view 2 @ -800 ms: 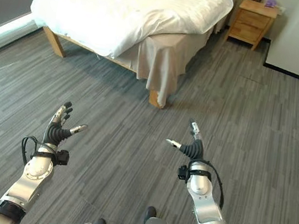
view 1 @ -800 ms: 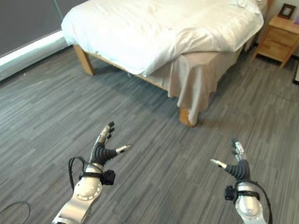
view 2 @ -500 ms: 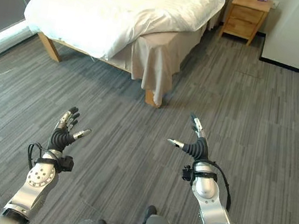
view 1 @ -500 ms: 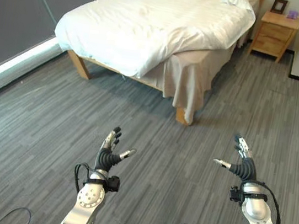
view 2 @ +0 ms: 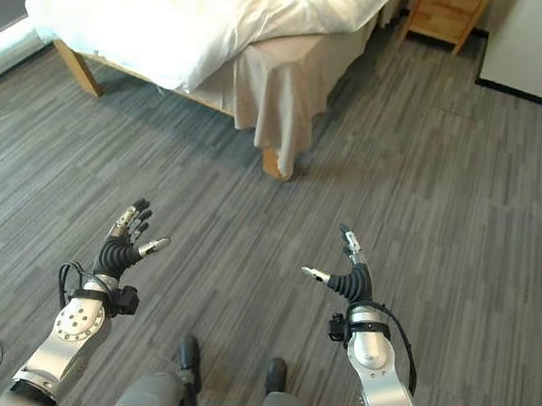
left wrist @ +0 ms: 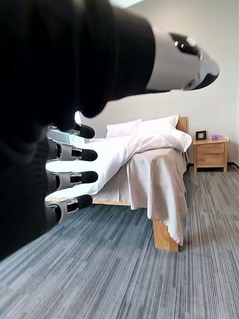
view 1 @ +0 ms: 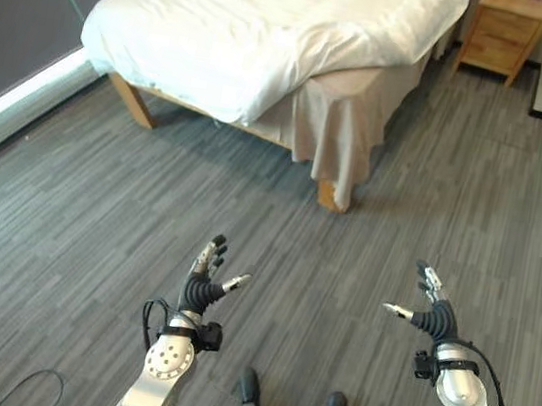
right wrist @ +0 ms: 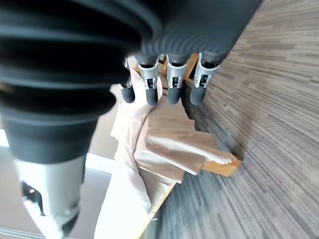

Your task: Making the bed.

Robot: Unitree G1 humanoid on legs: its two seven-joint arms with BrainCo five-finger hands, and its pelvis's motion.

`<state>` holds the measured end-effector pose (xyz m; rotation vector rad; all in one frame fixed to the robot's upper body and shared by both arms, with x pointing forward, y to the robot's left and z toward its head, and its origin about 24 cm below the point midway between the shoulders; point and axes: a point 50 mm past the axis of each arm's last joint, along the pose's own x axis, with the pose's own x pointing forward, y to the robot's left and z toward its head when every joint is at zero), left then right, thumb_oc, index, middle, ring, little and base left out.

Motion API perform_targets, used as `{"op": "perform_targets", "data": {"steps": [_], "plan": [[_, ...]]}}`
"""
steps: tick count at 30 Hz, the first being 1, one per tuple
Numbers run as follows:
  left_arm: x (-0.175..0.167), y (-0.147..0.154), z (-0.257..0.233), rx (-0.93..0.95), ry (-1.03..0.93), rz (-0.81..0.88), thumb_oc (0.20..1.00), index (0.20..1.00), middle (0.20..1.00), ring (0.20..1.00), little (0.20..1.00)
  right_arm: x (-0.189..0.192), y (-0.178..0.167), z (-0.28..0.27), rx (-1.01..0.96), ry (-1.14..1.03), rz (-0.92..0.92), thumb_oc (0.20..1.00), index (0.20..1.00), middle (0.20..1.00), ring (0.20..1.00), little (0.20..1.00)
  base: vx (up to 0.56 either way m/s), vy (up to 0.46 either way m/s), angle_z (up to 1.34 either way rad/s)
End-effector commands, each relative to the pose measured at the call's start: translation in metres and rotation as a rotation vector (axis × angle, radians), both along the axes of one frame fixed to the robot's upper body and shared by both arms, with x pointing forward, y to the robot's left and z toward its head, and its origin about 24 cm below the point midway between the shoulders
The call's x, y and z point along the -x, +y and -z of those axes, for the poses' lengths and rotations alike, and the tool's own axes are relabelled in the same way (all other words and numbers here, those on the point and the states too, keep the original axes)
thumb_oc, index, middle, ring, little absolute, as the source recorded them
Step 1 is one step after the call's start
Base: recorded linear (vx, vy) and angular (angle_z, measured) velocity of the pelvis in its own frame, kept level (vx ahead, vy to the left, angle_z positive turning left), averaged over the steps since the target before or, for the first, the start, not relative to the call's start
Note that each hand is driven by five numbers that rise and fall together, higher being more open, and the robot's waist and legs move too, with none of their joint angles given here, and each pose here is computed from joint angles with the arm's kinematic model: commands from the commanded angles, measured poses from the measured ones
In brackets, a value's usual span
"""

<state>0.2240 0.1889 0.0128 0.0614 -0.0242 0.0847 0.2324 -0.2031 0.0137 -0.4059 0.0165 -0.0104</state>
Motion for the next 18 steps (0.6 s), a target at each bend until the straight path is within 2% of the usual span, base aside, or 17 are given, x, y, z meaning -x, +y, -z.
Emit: {"op": "perform_targets", "data": {"steps": [1,4,11,18], "plan": [[0.009,0.009,-0.020,-0.047,-0.107,0.011,1.000,1.000,1.000,1.000,1.000,-0.002,0.017,-0.022,-0.032,-0.121,-0.088,1.000,1.000,1.000,1.000,1.000,0.44,0.143,-0.38],[0.002,0.009,-0.026,-0.109,-0.116,0.048,1.000,1.000,1.000,1.000,1.000,-0.001,0.024,-0.020,-0.018,-0.120,-0.106,1.000,1.000,1.000,1.000,1.000,0.42,0.151,-0.43],[-0.012,0.010,-0.040,-0.187,-0.170,0.068,1.000,1.000,1.000,1.000,1.000,-0.004,0.032,-0.023,-0.027,-0.138,-0.119,1.000,1.000,1.000,1.000,1.000,0.31,0.115,0.23],[-0.012,0.012,-0.036,-0.151,-0.150,0.077,1.000,1.000,1.000,1.000,1.000,0.000,0.025,-0.015,-0.050,-0.098,-0.074,1.000,1.000,1.000,1.000,1.000,0.56,-0.132,0.58]]}}
